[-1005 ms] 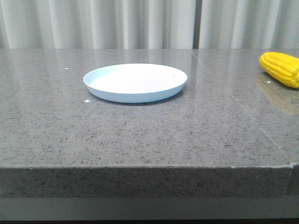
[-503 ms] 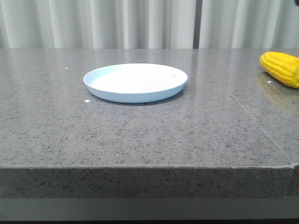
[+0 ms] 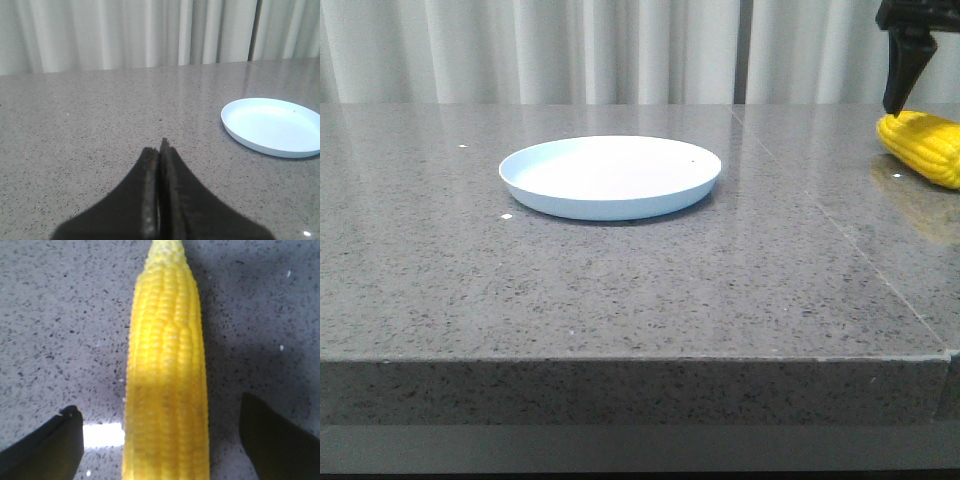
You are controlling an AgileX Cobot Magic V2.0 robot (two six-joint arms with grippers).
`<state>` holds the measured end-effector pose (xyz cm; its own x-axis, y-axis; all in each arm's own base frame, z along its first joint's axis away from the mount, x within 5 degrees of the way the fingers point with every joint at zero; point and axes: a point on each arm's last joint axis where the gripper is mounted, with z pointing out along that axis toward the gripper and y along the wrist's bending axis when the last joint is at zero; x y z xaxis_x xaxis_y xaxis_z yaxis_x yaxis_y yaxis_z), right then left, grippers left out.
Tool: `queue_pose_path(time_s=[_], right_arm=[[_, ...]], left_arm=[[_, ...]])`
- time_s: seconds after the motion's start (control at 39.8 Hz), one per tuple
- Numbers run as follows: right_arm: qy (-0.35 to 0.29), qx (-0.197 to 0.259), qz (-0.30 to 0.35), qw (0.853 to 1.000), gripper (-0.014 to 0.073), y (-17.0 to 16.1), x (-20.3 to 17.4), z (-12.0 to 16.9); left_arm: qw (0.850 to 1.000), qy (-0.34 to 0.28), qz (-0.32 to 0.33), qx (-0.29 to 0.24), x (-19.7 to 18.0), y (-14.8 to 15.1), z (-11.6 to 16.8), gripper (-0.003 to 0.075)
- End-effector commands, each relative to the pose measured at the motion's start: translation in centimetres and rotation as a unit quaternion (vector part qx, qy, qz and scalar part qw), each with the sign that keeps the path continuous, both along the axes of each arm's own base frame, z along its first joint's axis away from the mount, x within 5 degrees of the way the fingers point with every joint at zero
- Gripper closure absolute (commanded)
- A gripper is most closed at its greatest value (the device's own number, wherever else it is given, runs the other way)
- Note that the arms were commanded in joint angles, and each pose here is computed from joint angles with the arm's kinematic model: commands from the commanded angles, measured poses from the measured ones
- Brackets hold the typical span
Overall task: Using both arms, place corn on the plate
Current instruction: 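Lower the right gripper and grasp the yellow corn cob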
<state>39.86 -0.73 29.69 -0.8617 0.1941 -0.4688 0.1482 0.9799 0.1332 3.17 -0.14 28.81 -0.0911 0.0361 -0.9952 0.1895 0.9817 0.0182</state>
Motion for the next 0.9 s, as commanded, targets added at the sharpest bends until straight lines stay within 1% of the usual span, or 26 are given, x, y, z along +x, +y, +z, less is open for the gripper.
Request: queue_pose_path(time_s=[0.0,0.18,0.23,0.28,0.45,0.53,0.58,0.73,0.88], right_arm=[[-0.043,-0.008,-0.003,0.999,-0.0057,-0.4,0.2,2.1],[-0.018,-0.009,0.001,1.000,-0.0054,-0.4,0.8,0.6],[-0.014,-0.009,0.002,1.000,-0.0036,-0.4,0.8,0.5],[-0.012,-0.009,0.002,1.000,0.0008,-0.4,0.8,0.4],[-0.012,-0.009,0.002,1.000,0.0274,-0.4,0.8,0.4],[-0.013,-0.009,0.002,1.000,0.0354,-0.4,0.8,0.4],[-0.015,-0.009,0.002,1.000,0.0386,-0.4,0.9,0.5],[-0.030,-0.010,0.001,0.999,0.0392,-0.4,0.3,1.8],[-0.068,-0.011,0.011,0.998,0.0392,0.5,-1.3,4.8]], left_arm=[[0.999,-0.042,-0.008,-0.007,-0.1,-0.1,1.4,0.0741],[0.999,-0.042,-0.008,-0.007,-0.1,-0.1,1.4,0.0741],[0.999,-0.042,-0.008,-0.007,-0.1,-0.1,1.4,0.0741],[0.999,-0.042,-0.008,-0.007,-0.1,-0.1,1.4,0.0741],[0.999,-0.042,-0.008,-0.007,-0.1,-0.1,1.4,0.0741],[0.999,-0.042,-0.008,-0.007,-0.1,-0.1,1.4,0.0741],[0.999,-0.042,-0.008,-0.007,-0.1,-0.1,1.4,0.0741],[0.999,-0.042,-0.008,-0.007,-0.1,-0.1,1.4,0.0741],[0.999,-0.042,-0.008,-0.007,-0.1,-0.1,1.4,0.0741]])
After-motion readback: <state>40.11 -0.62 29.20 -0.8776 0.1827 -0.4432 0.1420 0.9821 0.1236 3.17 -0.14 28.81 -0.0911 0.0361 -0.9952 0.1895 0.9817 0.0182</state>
